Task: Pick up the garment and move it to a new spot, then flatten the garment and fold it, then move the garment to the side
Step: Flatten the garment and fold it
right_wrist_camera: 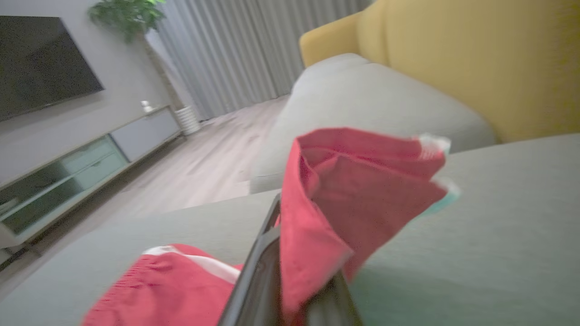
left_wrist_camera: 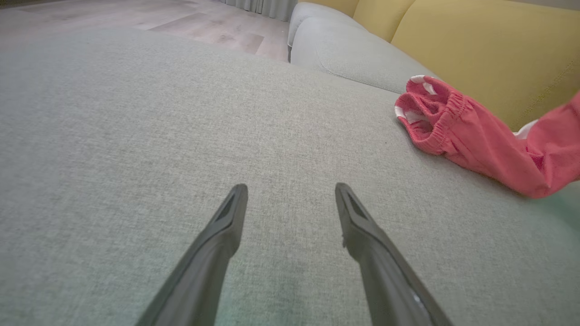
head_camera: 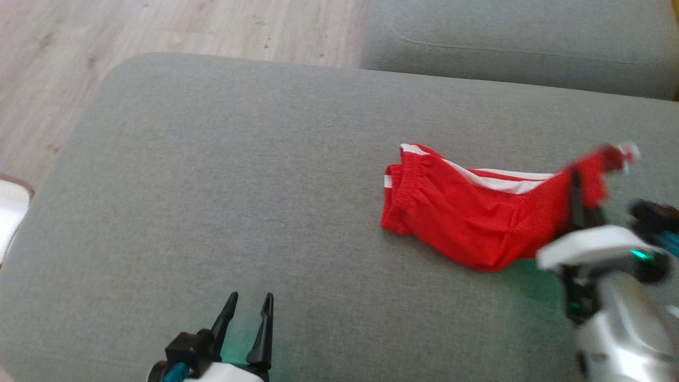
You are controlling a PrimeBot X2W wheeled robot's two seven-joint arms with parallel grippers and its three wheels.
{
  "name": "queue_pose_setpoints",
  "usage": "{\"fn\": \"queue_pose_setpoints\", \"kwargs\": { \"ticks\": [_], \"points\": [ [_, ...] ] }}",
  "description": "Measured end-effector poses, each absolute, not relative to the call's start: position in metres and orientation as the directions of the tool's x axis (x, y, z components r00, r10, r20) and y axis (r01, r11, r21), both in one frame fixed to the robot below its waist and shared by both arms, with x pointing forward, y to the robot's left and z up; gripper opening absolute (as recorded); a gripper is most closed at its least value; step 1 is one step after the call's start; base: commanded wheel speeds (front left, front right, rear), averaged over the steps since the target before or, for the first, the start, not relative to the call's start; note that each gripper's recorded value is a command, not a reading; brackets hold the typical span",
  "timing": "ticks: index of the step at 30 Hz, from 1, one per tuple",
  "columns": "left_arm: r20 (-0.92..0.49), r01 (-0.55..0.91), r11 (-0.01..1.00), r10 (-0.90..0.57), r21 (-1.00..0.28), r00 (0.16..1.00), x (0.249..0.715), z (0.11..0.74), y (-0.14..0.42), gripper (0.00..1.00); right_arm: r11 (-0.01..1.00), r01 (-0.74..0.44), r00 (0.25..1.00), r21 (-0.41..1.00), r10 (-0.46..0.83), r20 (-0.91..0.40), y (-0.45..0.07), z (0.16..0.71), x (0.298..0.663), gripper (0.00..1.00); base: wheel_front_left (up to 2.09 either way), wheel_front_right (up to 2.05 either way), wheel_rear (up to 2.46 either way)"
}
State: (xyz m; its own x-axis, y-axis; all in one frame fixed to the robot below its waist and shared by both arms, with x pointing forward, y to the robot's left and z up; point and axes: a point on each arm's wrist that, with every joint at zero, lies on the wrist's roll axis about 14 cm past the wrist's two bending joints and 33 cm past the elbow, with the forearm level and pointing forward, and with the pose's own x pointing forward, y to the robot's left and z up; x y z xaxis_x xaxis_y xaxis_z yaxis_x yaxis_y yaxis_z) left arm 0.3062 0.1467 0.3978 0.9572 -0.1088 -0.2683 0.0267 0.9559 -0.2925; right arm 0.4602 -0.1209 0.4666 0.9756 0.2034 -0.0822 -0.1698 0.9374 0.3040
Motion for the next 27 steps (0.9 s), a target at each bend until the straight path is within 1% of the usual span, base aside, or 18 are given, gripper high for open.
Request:
{"fn": "queue_pose_setpoints", "kwargs": {
  "ticks": [3,5,7,8,9,12,16,18,21,25,27],
  "points": [
    [-0.269,0.01,0.956,-0.092,-0.292,0.959,0.302,0.398,0.151,1.0,0.893,-0.342,0.931,0.292,0.365,-0.024,-0.055,0.488,0.46,0.0,0.0,0.0,0.0],
    [-0.272,0.0,0.957,-0.083,-0.291,0.959,0.299,0.397,0.154,1.0,0.855,-0.436,0.885,0.28,0.463,-0.036,-0.018,0.49,0.453,0.0,0.0,0.0,0.0],
    [-0.276,-0.008,0.957,-0.076,-0.289,0.958,0.296,0.396,0.156,1.0,0.827,-0.495,0.844,0.265,0.53,-0.078,0.007,0.482,0.444,0.0,0.0,0.0,0.0],
    [-0.277,-0.011,0.957,-0.073,-0.288,0.958,0.295,0.396,0.156,1.0,0.821,-0.512,0.824,0.254,0.552,-0.125,0.014,0.471,0.439,0.36,0.0,0.0,0.0],
    [-0.278,-0.016,0.957,-0.068,-0.288,0.958,0.293,0.395,0.158,1.0,0.817,-0.52,0.808,0.248,0.565,-0.166,0.018,0.46,0.434,1.0,0.0,0.0,0.0],
    [-0.276,-0.032,0.957,-0.051,-0.288,0.96,0.29,0.396,0.162,1.0,0.792,-0.549,0.774,0.267,0.602,-0.195,0.032,0.449,0.422,1.0,0.0,0.0,0.0],
    [-0.27,-0.03,0.96,-0.048,-0.279,0.962,0.292,0.398,0.164,1.0,0.76,-0.576,0.758,0.303,0.635,-0.151,0.044,0.456,0.412,1.0,0.0,0.0,0.0],
    [-0.262,-0.028,0.963,-0.046,-0.269,0.964,0.296,0.4,0.166,1.0,0.76,-0.57,0.767,0.311,0.629,-0.131,0.041,0.459,0.41,1.0,0.0,0.0,0.0],
    [-0.241,-0.011,0.97,-0.049,-0.243,0.969,0.303,0.406,0.167,1.0,0.795,-0.52,0.812,0.312,0.574,-0.108,0.02,0.464,0.415,1.0,0.0,0.0,0.0],
    [-0.209,0.02,0.982,-0.06,-0.187,0.976,0.315,0.417,0.165,1.0,0.875,-0.389,0.902,0.288,0.426,-0.076,-0.035,0.47,0.426,1.0,0.0,0.0,0.0],
    [-0.193,0.035,0.987,-0.065,-0.154,0.979,0.321,0.422,0.164,1.0,0.906,-0.327,0.931,0.271,0.357,-0.071,-0.062,0.47,0.424,1.0,0.0,0.0,0.0]
  ]
}}
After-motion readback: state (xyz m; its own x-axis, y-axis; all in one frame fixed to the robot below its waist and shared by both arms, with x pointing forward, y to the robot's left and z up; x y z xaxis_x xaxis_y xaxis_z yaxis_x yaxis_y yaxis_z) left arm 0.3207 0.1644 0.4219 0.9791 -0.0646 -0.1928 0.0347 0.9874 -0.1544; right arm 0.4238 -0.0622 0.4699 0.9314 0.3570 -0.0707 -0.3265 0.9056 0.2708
